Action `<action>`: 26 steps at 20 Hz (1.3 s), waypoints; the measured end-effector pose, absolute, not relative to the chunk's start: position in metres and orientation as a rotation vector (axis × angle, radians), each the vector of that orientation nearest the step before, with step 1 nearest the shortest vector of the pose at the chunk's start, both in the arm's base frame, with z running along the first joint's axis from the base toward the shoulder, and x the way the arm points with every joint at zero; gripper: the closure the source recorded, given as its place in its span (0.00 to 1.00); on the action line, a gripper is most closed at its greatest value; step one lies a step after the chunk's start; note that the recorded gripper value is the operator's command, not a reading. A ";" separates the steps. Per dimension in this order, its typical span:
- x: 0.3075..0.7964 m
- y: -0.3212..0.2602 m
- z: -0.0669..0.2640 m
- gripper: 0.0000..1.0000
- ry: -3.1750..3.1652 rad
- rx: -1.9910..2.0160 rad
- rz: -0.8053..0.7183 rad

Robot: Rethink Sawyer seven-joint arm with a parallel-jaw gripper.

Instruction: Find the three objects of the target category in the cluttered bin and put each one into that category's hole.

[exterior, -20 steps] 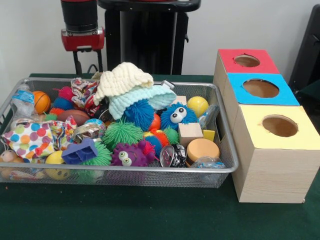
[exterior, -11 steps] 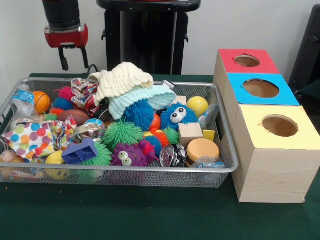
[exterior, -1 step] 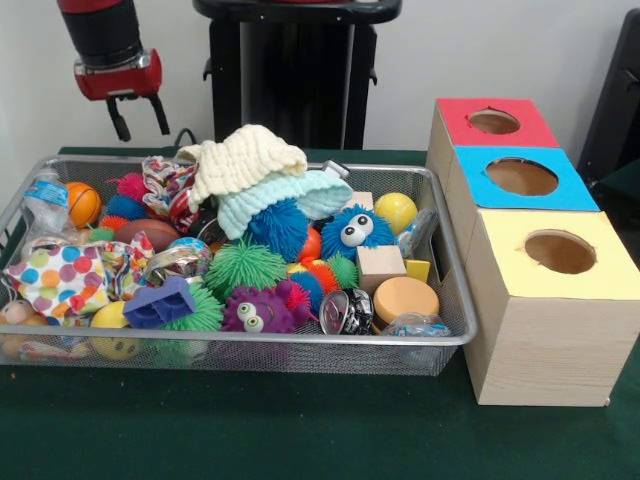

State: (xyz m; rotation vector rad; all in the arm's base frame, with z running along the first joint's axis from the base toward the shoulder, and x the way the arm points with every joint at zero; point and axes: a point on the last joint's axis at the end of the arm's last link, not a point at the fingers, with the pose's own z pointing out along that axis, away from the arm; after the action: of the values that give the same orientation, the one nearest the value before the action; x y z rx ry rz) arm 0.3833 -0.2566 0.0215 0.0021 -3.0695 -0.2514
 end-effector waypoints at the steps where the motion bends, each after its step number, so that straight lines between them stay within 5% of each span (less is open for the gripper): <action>1: 0.388 -0.259 0.022 0.00 -3.068 0.010 -0.246; 26: 0.477 -0.230 0.000 0.00 -3.209 0.221 -0.062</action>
State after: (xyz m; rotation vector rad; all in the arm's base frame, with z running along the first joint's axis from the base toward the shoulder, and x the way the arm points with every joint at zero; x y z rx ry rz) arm 0.4766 -0.2300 -0.0005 0.2213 -3.2089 -0.0619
